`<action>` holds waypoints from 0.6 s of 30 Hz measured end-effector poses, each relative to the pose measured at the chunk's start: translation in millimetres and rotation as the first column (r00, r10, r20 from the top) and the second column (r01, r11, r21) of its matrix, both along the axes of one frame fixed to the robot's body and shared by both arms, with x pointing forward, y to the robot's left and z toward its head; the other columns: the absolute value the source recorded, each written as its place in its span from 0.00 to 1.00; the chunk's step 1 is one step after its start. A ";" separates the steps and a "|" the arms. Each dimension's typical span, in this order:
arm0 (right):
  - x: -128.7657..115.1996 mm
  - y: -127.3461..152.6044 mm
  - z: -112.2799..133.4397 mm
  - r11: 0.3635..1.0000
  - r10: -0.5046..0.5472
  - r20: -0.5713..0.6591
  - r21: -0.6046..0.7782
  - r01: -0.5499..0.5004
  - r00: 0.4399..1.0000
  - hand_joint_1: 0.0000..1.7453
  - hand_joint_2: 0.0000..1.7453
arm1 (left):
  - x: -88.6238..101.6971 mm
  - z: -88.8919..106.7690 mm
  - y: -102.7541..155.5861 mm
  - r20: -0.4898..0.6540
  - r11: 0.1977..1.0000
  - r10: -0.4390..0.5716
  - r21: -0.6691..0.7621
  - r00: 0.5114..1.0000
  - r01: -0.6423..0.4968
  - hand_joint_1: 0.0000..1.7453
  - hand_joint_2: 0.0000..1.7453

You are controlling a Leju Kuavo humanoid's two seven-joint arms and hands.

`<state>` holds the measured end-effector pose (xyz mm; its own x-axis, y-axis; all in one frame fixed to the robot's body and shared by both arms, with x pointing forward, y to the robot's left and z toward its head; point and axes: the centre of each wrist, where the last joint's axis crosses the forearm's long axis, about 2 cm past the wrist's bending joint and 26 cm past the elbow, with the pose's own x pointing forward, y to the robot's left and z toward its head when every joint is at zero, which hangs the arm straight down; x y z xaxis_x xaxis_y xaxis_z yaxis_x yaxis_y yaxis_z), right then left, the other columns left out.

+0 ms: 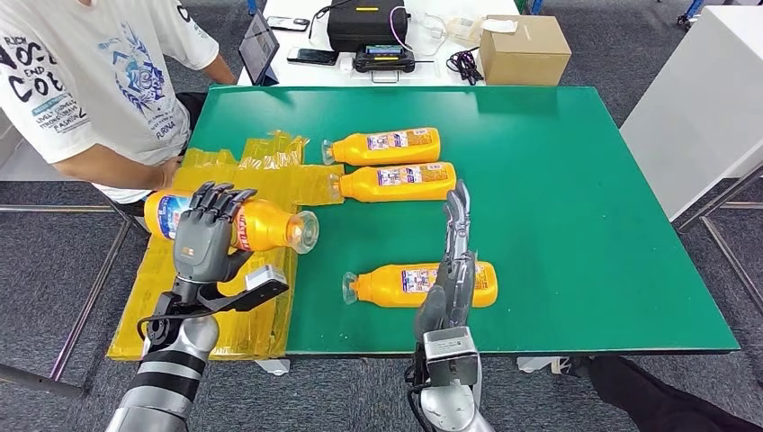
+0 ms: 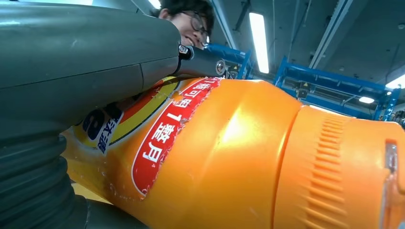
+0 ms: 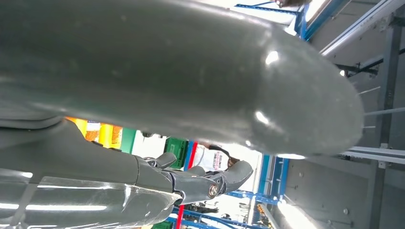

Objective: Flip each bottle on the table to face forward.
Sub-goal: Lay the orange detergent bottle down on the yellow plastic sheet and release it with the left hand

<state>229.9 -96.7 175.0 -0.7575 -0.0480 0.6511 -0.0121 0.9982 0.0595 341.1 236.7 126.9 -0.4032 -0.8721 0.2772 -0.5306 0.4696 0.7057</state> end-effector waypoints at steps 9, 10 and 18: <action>0.8 1.1 -0.2 0.998 0.057 0.007 -0.021 -0.057 0.998 0.00 0.00 | 19.1 -26.3 12.6 -0.296 0.984 0.052 0.177 0.954 0.001 1.00 1.00; 0.8 1.2 -0.6 0.998 0.066 0.007 -0.026 -0.065 0.998 0.00 0.00 | 20.7 -31.9 16.4 -0.346 0.982 0.055 0.189 0.937 0.012 1.00 1.00; 0.8 3.6 -3.3 0.991 0.124 -0.020 -0.042 -0.124 0.992 0.00 0.00 | 28.8 -55.3 43.6 -0.620 0.962 0.136 0.270 0.773 0.047 1.00 1.00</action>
<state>230.8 -93.1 171.7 -0.7358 -0.1123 0.6678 -0.1354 0.9906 0.0174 369.9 280.3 71.7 -0.1769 -0.9596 0.2189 0.0582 0.2118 0.9756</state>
